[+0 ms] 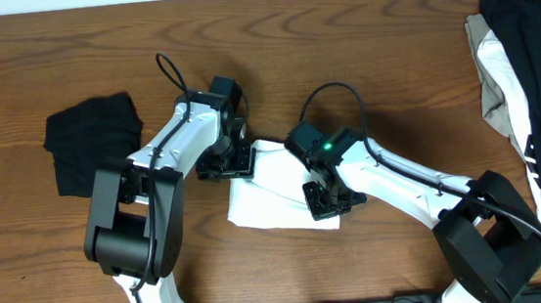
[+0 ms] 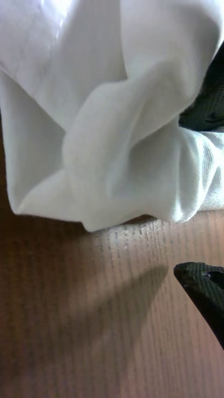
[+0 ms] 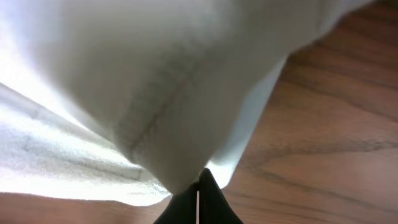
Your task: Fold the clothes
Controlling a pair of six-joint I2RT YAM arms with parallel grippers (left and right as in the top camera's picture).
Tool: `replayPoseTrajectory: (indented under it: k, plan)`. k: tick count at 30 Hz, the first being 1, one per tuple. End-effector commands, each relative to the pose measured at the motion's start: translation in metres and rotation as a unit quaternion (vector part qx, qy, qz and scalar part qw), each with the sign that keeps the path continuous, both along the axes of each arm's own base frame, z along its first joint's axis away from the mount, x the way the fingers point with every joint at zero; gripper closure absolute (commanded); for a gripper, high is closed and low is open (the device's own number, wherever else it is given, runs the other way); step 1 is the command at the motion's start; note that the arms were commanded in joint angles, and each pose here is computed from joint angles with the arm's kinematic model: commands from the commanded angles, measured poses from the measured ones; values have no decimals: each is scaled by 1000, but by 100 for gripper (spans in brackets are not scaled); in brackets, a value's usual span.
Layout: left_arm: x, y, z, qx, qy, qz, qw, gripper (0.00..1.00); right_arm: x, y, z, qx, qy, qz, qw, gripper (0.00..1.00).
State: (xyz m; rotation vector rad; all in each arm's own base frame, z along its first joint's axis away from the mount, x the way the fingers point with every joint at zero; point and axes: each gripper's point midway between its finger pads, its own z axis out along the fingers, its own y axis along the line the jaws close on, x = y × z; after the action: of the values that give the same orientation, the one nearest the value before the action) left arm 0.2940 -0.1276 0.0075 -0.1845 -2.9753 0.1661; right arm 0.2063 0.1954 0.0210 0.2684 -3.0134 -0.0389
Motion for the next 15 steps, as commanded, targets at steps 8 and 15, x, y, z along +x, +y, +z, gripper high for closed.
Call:
replayPoseTrajectory:
  k: [8, 15]
  plan:
    - [9, 22, 40, 45, -58, -3, 997, 26, 29, -48, 13, -112, -86, -73, 987, 90]
    - [31, 14, 86, 13, -157, 4, 987, 22, 40, -43, 59, -64, -135, -54, 987, 91]
